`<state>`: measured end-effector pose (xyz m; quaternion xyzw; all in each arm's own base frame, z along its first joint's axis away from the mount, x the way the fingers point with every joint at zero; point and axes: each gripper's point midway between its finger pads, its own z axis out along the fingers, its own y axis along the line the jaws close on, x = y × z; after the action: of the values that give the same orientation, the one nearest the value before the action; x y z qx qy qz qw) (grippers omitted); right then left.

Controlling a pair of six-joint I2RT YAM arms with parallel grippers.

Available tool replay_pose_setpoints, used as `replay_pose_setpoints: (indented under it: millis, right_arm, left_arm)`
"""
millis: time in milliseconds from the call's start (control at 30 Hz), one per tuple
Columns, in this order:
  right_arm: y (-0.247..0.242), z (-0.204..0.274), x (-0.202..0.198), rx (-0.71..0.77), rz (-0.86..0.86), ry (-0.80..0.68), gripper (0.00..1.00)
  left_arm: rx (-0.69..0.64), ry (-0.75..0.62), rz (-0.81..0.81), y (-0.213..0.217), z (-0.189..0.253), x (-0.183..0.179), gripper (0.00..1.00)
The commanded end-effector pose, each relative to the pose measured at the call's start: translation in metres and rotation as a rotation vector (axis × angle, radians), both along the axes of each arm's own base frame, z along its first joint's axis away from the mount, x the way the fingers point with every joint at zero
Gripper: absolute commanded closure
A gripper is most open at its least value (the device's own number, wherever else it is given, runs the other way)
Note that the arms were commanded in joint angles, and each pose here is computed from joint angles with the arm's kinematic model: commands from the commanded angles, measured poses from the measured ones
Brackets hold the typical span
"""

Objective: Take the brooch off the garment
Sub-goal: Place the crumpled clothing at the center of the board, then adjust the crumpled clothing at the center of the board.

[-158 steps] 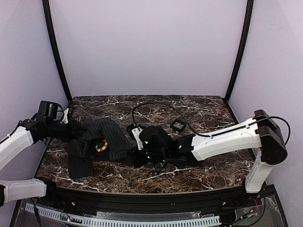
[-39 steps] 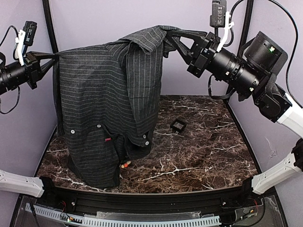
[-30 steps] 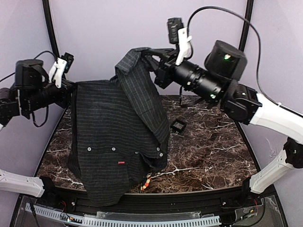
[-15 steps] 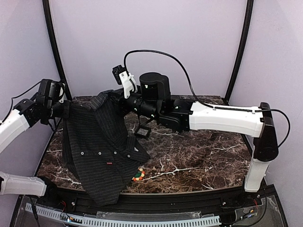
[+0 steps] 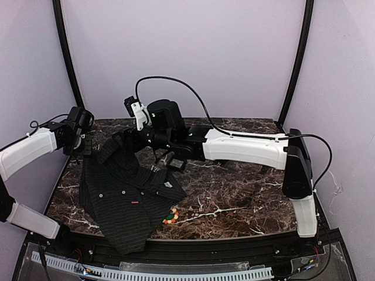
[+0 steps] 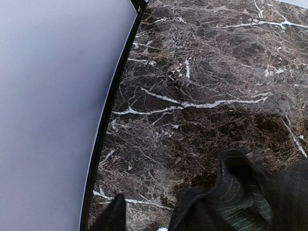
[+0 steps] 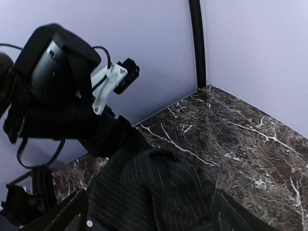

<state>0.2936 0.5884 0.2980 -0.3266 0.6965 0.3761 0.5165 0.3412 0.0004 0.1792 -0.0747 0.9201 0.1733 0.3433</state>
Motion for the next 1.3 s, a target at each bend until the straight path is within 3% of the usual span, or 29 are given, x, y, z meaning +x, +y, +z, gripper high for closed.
replay_pose_setpoints:
  millis: [0,67,233,500,667,900,1267]
  right_arm:
    - [-0.054,0.054,-0.001,0.07,-0.076,-0.02,0.04]
    - [-0.082,0.061,-0.005,0.078,-0.114,-0.021,0.01]
    - [-0.149,0.042,-0.009,0.042,-0.205,0.025,0.01]
    - [-0.208,-0.042,-0.033,-0.119,-0.153,0.125,0.01]
    - [-0.209,-0.1,-0.061,-0.219,-0.026,0.219,0.04]
    - [-0.194,-0.147,-0.07,-0.286,0.028,0.265,0.1]
    - [-0.145,-0.201,-0.07,-0.419,0.07,0.223,0.15]
  left_arm:
    - [-0.033,-0.059,0.055,0.009,0.025,-0.017,0.23]
    - [-0.049,-0.091,0.06,0.01,0.035,-0.024,0.15]
    - [-0.192,-0.114,-0.032,-0.018,0.043,-0.038,0.1]
    - [-0.392,0.018,-0.413,-0.145,0.02,-0.063,0.09]
    - [-0.435,0.111,-0.623,-0.209,0.005,-0.099,0.09]
    - [-0.418,0.223,-0.816,-0.265,-0.026,-0.152,0.08]
    - [-0.515,0.245,-0.78,-0.267,-0.045,-0.169,0.08]
